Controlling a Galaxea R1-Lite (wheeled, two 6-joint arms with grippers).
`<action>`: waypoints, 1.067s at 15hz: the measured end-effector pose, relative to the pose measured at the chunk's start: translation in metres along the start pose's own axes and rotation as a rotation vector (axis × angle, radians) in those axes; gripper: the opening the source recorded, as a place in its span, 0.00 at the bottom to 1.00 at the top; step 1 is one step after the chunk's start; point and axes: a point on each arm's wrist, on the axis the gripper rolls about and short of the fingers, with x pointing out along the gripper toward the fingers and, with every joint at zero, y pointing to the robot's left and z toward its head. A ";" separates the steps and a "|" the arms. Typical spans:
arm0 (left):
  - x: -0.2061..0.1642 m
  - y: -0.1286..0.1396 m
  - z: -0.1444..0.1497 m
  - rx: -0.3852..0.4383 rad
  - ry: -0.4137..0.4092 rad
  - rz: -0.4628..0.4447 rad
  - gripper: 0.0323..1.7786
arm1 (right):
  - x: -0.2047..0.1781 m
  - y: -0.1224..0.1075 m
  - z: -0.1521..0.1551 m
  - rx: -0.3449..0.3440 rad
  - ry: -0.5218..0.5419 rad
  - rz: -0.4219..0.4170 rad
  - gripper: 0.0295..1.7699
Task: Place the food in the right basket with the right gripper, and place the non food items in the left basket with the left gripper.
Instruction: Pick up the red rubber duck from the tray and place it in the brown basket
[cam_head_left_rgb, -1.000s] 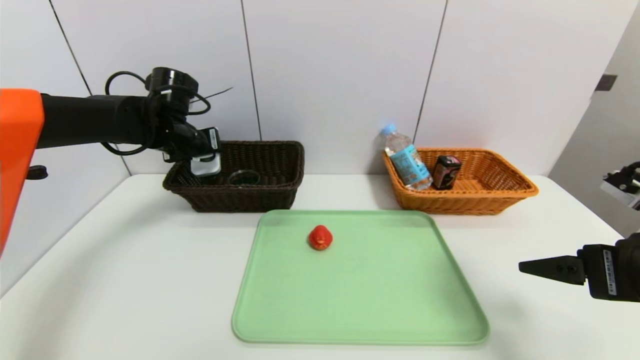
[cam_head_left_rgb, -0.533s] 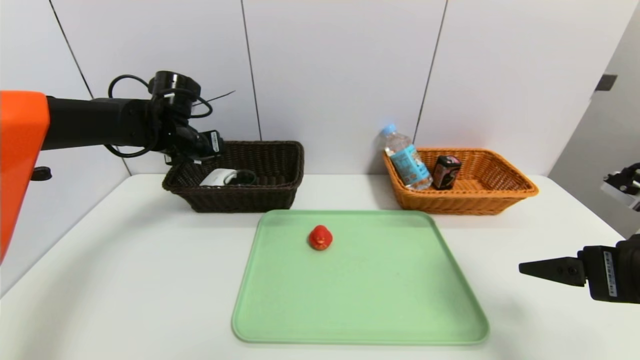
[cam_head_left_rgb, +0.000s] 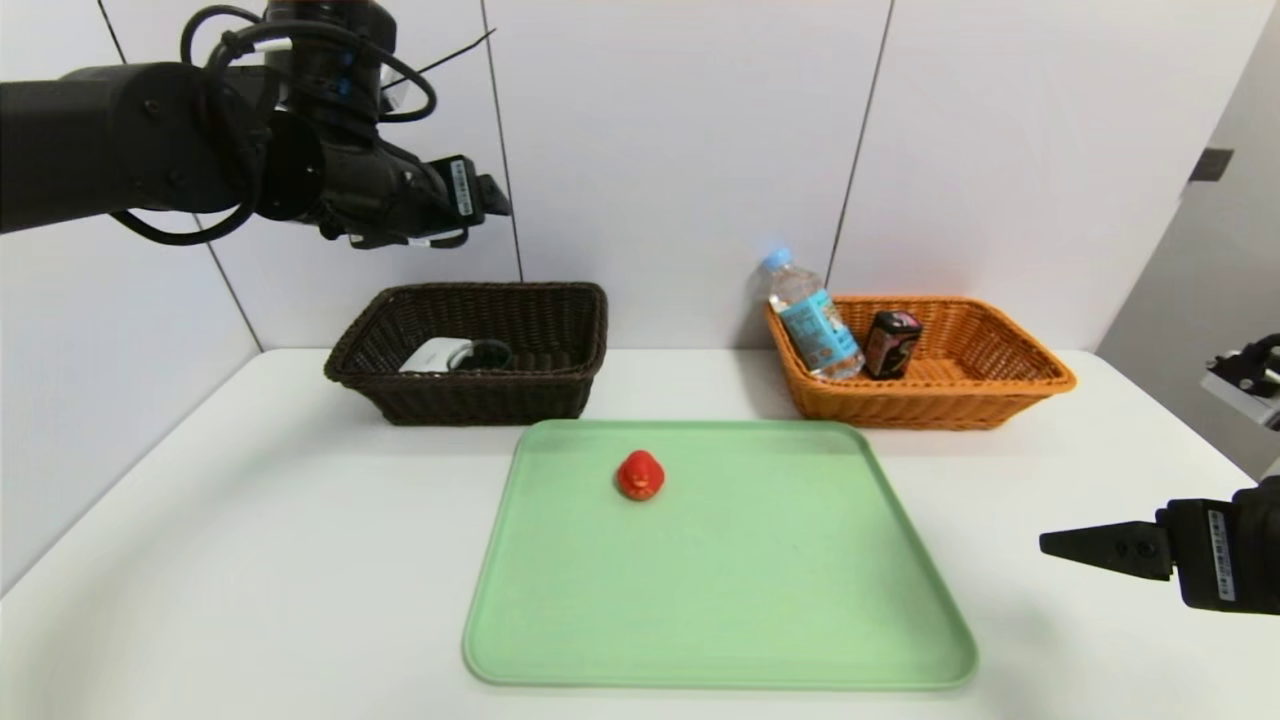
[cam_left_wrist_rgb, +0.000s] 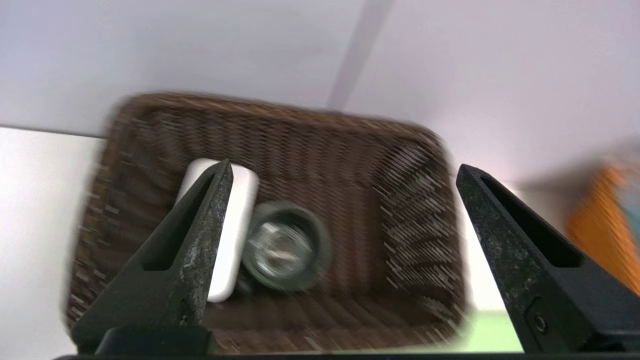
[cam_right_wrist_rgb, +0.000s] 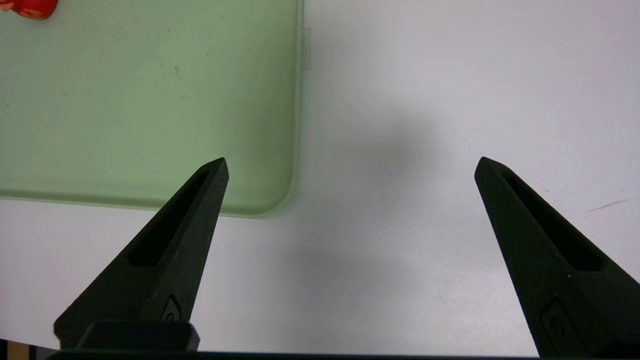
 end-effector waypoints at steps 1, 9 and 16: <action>-0.012 -0.013 -0.011 0.021 0.040 -0.042 0.90 | -0.001 0.000 0.001 0.000 -0.007 0.002 0.96; -0.066 -0.066 -0.176 0.204 0.229 -0.360 0.94 | 0.026 -0.002 0.001 -0.119 -0.399 0.061 0.96; -0.083 -0.067 -0.227 0.221 0.090 -0.518 0.94 | 0.038 -0.010 -0.022 -0.102 -0.381 0.056 0.96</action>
